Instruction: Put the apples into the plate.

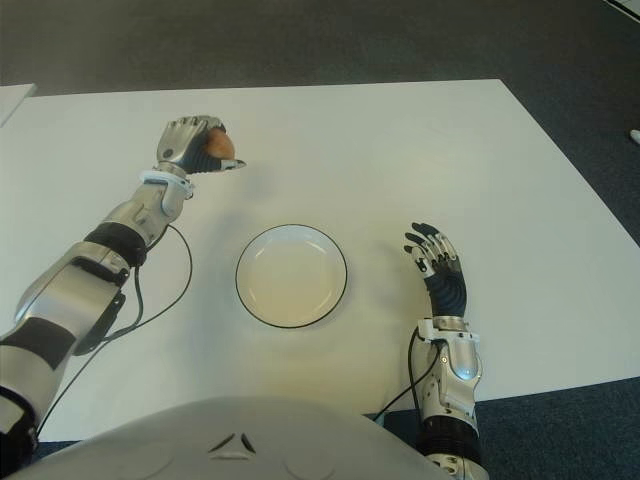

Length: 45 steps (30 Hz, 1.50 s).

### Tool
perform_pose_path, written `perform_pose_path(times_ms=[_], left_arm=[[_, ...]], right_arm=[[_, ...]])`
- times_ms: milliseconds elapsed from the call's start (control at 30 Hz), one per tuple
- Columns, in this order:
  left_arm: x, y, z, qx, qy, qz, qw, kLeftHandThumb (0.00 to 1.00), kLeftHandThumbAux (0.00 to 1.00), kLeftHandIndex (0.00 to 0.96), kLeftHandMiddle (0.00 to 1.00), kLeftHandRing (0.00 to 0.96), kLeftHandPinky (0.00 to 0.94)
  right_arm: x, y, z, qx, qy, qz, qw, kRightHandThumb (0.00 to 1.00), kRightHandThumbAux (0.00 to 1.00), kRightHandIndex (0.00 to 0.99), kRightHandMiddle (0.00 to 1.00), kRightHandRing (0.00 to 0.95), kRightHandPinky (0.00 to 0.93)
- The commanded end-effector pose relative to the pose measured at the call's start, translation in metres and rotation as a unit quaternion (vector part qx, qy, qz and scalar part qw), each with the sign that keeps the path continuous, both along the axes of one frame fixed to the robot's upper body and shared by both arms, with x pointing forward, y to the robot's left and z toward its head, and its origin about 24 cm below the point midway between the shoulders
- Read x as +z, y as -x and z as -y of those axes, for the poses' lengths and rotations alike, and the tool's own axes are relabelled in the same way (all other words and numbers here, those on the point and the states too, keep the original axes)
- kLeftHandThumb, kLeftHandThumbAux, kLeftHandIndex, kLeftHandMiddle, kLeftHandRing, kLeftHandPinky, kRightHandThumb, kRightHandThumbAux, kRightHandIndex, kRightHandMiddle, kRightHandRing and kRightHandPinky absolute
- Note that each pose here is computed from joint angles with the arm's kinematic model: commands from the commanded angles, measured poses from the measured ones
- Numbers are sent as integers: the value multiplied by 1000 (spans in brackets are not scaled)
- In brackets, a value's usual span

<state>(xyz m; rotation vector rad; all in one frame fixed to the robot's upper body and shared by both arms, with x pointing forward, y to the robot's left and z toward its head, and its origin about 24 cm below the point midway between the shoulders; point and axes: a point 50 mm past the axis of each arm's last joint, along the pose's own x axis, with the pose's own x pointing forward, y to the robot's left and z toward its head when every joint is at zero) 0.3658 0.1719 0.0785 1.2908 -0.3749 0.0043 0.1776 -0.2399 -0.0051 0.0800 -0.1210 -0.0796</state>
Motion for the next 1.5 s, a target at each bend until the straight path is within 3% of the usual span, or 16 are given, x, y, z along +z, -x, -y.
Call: perform_pose_path(times_ms=[33, 400, 600, 733, 867, 1033, 1100, 1167, 1500], left_arm=[[15, 10, 0, -28, -8, 30, 999, 1000, 657, 427, 506, 480, 421], [26, 29, 8, -58, -16, 42, 997, 1000, 657, 418, 508, 492, 425], [31, 44, 20, -79, -22, 37, 996, 1000, 656, 416, 508, 497, 431], [29, 58, 33, -97, -19, 30, 995, 1000, 653, 428, 532, 540, 430], [22, 91, 53, -141, -14, 30, 989, 1000, 654, 410, 514, 524, 448], [19, 104, 55, -163, -22, 31, 986, 1000, 655, 398, 503, 512, 455], [16, 110, 56, -174, -28, 32, 984, 977, 651, 397, 504, 519, 621], [13, 113, 57, -180, -32, 29, 983, 962, 649, 395, 504, 525, 725], [-18, 138, 58, -184, -66, -14, 981, 951, 648, 389, 504, 533, 792]], right_arm=[[-12, -2, -7, 6, -16, -29, 999, 357, 619, 184, 221, 238, 283], [-12, -6, -10, 15, -22, -26, 999, 354, 609, 184, 226, 244, 288], [-13, -8, -11, 14, -16, -27, 999, 351, 605, 183, 226, 244, 288], [-13, -8, -12, 17, -18, -24, 999, 355, 608, 181, 227, 246, 292], [-13, -9, -12, 19, -21, -25, 999, 367, 613, 184, 228, 249, 297], [-12, -9, -12, 18, -16, -26, 999, 368, 611, 185, 226, 246, 289], [-12, -9, -13, 18, -12, -27, 999, 361, 607, 182, 222, 242, 283], [-12, -9, -13, 19, -9, -27, 999, 354, 602, 179, 219, 238, 278], [-12, -10, -13, 17, -8, -39, 999, 342, 586, 168, 204, 226, 267]])
